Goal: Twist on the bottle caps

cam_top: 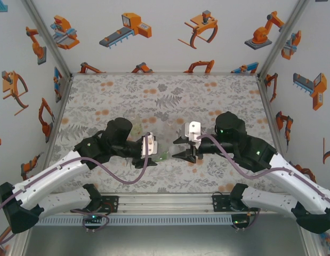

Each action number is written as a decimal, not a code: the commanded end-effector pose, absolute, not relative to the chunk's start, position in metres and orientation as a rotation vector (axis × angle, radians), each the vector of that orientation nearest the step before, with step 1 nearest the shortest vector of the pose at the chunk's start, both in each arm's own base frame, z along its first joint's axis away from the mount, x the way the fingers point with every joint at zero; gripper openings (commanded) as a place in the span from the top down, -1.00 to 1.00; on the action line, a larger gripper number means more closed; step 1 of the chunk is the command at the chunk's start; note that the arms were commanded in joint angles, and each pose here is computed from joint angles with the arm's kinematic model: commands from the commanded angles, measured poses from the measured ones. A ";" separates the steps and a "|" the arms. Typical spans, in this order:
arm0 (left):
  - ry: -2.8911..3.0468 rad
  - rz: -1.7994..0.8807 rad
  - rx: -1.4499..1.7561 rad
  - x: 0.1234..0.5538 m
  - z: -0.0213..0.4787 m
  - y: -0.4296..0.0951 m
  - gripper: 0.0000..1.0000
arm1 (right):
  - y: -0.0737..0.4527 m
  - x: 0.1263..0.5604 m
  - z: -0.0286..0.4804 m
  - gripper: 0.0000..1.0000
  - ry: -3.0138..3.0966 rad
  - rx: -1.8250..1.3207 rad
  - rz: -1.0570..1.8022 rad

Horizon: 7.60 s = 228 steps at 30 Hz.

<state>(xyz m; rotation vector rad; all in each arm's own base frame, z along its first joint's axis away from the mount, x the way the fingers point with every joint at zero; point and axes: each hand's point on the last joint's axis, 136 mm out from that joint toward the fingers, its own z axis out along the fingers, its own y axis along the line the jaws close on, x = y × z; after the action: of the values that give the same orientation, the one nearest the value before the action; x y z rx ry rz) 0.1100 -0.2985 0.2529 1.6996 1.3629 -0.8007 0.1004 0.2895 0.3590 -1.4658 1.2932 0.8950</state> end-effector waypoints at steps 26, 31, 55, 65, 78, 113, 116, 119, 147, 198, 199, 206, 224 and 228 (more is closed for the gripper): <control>1.381 -0.610 1.587 0.143 0.267 -0.298 1.00 | 0.265 0.188 0.332 1.00 2.181 0.279 1.333; 1.393 -0.571 1.585 0.148 0.268 -0.296 1.00 | 0.270 0.185 0.323 1.00 2.235 0.464 1.425; 1.368 -0.747 1.602 0.116 0.281 -0.289 1.00 | 0.277 0.134 0.405 -0.21 1.735 -0.751 1.187; 1.364 -0.778 1.643 0.106 0.271 -0.285 1.00 | 0.276 0.094 0.395 -0.19 1.359 -1.250 1.004; 1.362 -0.785 1.711 0.095 0.261 -0.277 1.00 | 0.302 0.090 0.388 -0.01 1.205 -1.379 1.035; 1.420 -0.556 1.607 0.135 0.244 -0.276 1.00 | 0.266 0.193 0.324 1.00 2.211 0.250 1.247; 1.427 -0.549 1.602 0.138 0.243 -0.278 1.00 | 0.269 0.193 0.320 1.00 2.224 0.327 1.296; 1.433 -0.550 1.604 0.139 0.241 -0.279 0.99 | 0.266 0.194 0.319 1.00 2.229 0.331 1.270; 1.454 -0.530 1.582 0.149 0.240 -0.285 0.97 | 0.285 0.186 0.303 0.07 2.335 0.192 1.260; 1.588 -0.519 1.292 0.179 0.264 -0.264 -0.78 | 0.158 0.240 0.301 0.67 2.429 0.133 0.629; 1.603 -0.519 1.272 0.181 0.264 -0.261 -0.78 | 0.153 0.245 0.300 0.66 2.442 0.120 0.581; 1.749 -0.453 1.058 0.202 0.261 -0.231 -0.85 | 0.133 0.309 0.290 0.66 2.496 0.011 0.307; 1.882 -0.299 0.911 0.183 0.248 -0.163 -0.90 | 0.123 0.496 0.229 0.64 2.574 -0.007 0.077; 1.796 -0.261 0.888 0.182 0.256 -0.154 -0.95 | 0.126 0.509 0.211 0.62 2.625 -0.024 0.057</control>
<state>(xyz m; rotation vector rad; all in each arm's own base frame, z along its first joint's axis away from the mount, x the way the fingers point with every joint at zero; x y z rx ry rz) 0.1785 -0.1610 0.2538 0.9072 1.8256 -0.3137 0.5123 0.1332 0.2171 0.0087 2.5725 0.1110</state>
